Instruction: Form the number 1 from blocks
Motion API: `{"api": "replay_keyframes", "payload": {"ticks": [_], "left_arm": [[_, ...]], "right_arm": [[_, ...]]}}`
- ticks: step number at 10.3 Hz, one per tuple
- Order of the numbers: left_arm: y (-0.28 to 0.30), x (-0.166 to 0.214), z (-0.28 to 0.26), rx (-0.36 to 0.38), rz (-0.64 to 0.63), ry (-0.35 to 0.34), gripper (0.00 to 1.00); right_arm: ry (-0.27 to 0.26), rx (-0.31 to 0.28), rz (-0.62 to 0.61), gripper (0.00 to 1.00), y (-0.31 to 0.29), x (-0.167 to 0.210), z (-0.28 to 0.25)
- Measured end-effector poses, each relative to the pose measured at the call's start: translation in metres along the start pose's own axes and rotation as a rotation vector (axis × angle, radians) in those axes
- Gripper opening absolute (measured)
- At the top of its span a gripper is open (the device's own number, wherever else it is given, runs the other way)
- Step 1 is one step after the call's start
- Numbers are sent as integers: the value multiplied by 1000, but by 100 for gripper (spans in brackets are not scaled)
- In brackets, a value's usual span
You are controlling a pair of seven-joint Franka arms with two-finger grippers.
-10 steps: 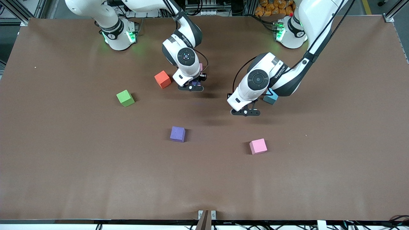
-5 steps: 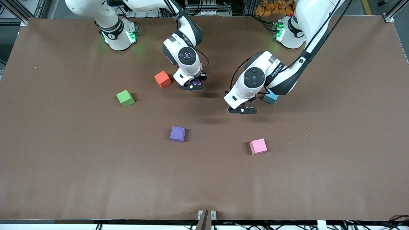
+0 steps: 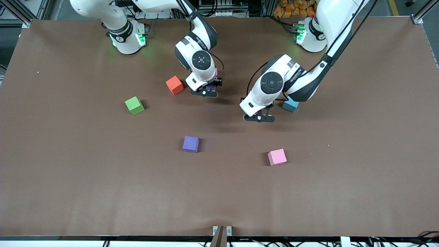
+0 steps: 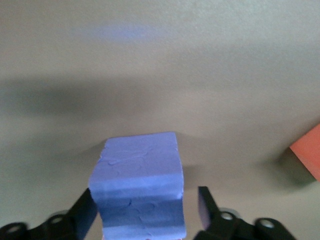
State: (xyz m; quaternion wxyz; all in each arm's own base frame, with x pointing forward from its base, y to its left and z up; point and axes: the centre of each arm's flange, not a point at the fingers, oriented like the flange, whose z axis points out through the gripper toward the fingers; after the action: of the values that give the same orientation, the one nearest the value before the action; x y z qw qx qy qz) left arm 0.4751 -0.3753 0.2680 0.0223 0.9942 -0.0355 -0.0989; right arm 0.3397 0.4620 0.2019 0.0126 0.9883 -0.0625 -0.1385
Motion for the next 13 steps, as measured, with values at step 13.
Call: {"api": "replay_keyframes", "payload": {"ticks": [13], "left_arm": [[101,-27,15,-14,-56,21,62]], "right_arm": [[101,43,70,100,103,167,-195]]}}
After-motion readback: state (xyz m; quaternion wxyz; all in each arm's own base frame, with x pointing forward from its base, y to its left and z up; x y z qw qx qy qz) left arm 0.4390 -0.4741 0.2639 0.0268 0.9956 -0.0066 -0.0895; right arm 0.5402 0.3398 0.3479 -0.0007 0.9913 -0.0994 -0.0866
